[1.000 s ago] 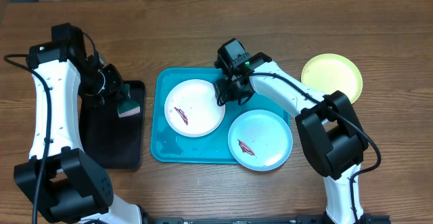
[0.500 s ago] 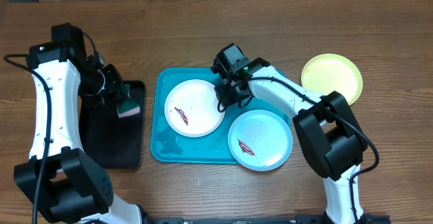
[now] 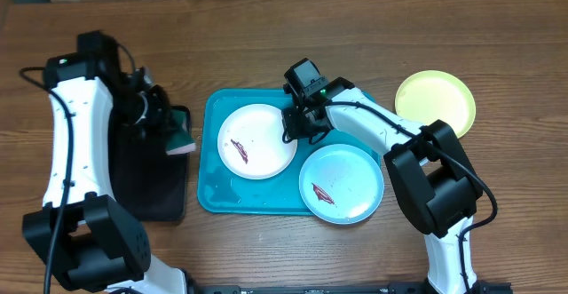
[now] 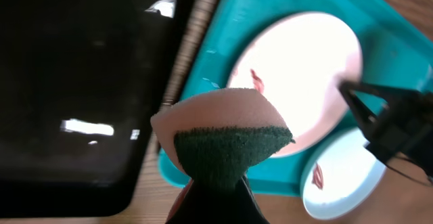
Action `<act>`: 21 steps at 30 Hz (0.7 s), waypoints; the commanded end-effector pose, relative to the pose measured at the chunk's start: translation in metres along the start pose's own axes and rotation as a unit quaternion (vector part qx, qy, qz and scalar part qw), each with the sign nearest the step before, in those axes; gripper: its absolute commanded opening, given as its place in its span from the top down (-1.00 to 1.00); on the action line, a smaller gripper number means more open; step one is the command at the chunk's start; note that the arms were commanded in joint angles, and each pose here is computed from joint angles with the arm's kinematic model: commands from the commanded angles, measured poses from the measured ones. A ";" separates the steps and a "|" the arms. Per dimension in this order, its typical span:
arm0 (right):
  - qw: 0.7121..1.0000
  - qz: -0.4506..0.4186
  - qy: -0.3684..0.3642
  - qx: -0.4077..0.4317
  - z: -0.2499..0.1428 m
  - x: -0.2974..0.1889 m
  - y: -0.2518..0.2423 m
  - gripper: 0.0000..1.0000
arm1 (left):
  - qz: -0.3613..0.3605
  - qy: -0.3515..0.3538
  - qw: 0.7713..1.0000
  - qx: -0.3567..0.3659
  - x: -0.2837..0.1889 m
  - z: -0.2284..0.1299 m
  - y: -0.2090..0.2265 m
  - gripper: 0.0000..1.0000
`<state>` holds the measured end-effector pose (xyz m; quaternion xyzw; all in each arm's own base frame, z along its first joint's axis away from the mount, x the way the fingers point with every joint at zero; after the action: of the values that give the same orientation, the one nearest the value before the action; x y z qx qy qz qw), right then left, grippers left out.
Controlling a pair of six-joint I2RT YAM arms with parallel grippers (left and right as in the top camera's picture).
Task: Clean dirty plates on tray and stack at the side
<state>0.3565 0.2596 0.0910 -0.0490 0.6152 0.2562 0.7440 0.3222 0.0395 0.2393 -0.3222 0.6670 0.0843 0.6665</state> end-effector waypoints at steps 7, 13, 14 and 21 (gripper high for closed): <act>0.984 -0.031 0.052 0.168 -0.024 0.015 0.004 0.93 | -0.030 0.018 0.995 0.089 0.032 -0.033 -0.056 0.92; 0.980 -0.035 0.050 0.190 -0.024 0.015 0.003 0.93 | -0.021 0.010 0.999 0.036 0.077 -0.040 -0.060 0.91; 0.980 -0.038 0.049 0.189 -0.024 0.015 0.002 0.93 | -0.031 0.013 0.999 0.027 0.082 -0.040 -0.059 0.92; 0.980 -0.059 0.038 0.187 -0.023 0.015 -0.001 0.93 | -0.124 0.021 0.991 0.046 0.118 -0.042 -0.066 0.92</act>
<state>0.3443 0.2650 0.0913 0.0701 0.6647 0.1387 0.7307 0.3393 -0.0635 0.1554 -0.3427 0.6398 -0.0193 0.6876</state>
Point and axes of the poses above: each gripper's point midway between its finger pads, its own x axis out along the fingers, its own y axis along the line the jaws close on, z = x × y, the point moved 9 cm from there along -x, back along the fingers, and after that the axes turned 12 degrees about -x, right-handed, at the moved point
